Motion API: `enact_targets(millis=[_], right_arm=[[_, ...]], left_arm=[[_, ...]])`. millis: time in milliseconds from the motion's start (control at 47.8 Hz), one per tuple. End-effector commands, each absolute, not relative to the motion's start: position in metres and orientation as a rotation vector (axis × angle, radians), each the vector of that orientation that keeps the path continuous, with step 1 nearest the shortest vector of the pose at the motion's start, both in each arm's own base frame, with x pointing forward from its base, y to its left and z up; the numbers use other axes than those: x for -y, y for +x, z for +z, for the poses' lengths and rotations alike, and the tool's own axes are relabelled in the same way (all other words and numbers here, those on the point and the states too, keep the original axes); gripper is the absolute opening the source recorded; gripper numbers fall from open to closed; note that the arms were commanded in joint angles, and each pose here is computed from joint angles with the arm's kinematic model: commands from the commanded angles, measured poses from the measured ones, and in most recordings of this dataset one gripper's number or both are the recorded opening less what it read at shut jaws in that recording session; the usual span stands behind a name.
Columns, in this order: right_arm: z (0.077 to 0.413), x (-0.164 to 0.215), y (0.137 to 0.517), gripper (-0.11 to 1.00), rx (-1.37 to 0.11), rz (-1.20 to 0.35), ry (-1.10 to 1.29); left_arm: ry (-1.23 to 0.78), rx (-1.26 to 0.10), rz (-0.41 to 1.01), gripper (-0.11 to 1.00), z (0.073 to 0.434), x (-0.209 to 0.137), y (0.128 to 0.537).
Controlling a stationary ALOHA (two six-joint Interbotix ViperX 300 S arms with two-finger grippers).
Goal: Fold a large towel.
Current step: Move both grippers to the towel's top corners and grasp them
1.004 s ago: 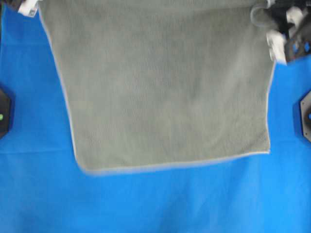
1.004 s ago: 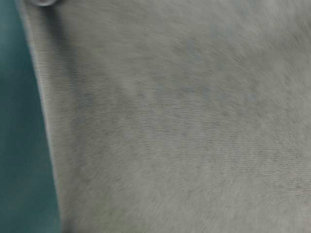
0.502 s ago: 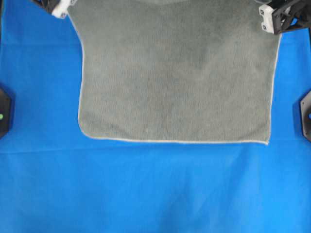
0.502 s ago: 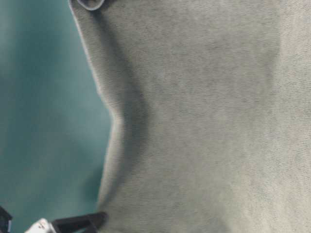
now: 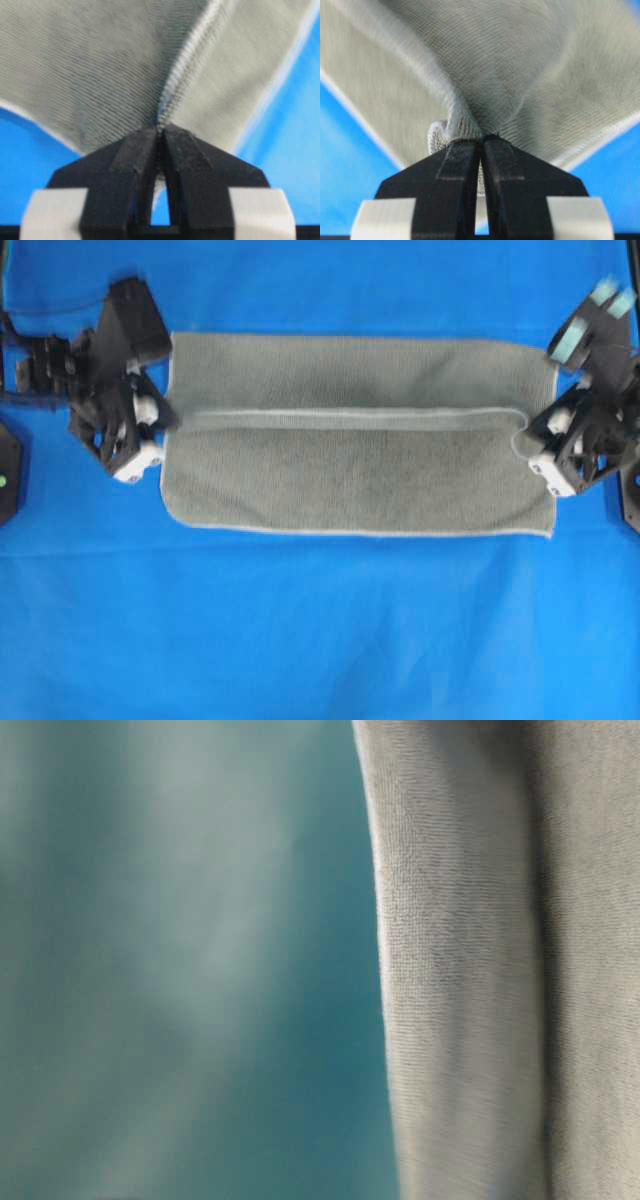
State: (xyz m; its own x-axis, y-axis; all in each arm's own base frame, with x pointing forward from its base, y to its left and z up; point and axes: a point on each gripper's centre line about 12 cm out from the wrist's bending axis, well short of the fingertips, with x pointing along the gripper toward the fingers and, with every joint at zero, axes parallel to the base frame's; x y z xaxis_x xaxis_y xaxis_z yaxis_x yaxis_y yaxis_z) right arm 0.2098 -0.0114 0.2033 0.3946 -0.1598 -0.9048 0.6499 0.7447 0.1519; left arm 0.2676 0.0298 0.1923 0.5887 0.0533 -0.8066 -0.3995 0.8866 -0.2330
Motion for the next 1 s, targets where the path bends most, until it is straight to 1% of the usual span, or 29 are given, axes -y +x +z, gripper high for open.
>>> enact_targets(millis=[0, 63, 188, 293, 481, 628, 649, 691, 774, 816, 858, 900, 921, 963, 983], right_arm=[[0.186, -0.002, 0.212, 0.01, -1.102, -0.506, 0.566], [0.173, -0.009, 0.213, 0.01, -1.131, -0.487, 0.572], [0.154, -0.019, 0.217, 0.01, -1.168, -0.458, 0.579], [0.146, -0.025, 0.221, 0.01, -1.187, -0.449, 0.578], [0.142, -0.042, 0.226, 0.01, -1.222, -0.399, 0.555], [0.142, -0.043, 0.226, 0.02, -1.224, -0.397, 0.553], [0.142, -0.043, 0.226, 0.04, -1.225, -0.398, 0.552], [0.143, -0.043, 0.227, 0.13, -1.223, -0.397, 0.550], [0.148, -0.044, 0.230, 0.39, -1.216, -0.392, 0.547], [0.155, -0.045, 0.232, 0.53, -1.209, -0.385, 0.534], [0.162, -0.045, 0.233, 0.62, -1.205, -0.383, 0.525], [0.171, -0.046, 0.234, 0.68, -1.202, -0.383, 0.509], [0.175, -0.045, 0.234, 0.68, -1.198, -0.384, 0.503], [0.185, -0.044, 0.234, 0.66, -1.191, -0.389, 0.485], [0.191, -0.043, 0.234, 0.65, -1.186, -0.391, 0.478]], left_arm=[[-0.426, -0.888, 0.243, 0.01, 0.182, -0.017, 0.267], [-0.437, -0.889, 0.221, 0.01, 0.168, -0.006, 0.266], [-0.437, -0.886, 0.194, 0.01, 0.149, 0.004, 0.267], [-0.428, -0.909, 0.183, 0.01, 0.137, 0.009, 0.272], [-0.392, -0.941, 0.138, 0.01, 0.131, 0.024, 0.284], [-0.387, -0.941, 0.125, 0.03, 0.132, 0.028, 0.286], [-0.390, -0.942, 0.127, 0.05, 0.133, 0.028, 0.286], [-0.390, -0.942, 0.127, 0.13, 0.134, 0.028, 0.285], [-0.390, -0.949, 0.127, 0.36, 0.138, 0.028, 0.283], [-0.385, -0.946, 0.123, 0.50, 0.143, 0.028, 0.283], [-0.379, -0.942, 0.117, 0.62, 0.150, 0.028, 0.282], [-0.368, -0.940, 0.109, 0.73, 0.158, 0.029, 0.280], [-0.366, -0.938, 0.108, 0.76, 0.162, 0.029, 0.279], [-0.358, -0.932, 0.103, 0.82, 0.170, 0.028, 0.277], [-0.354, -0.930, 0.104, 0.82, 0.174, 0.027, 0.276]])
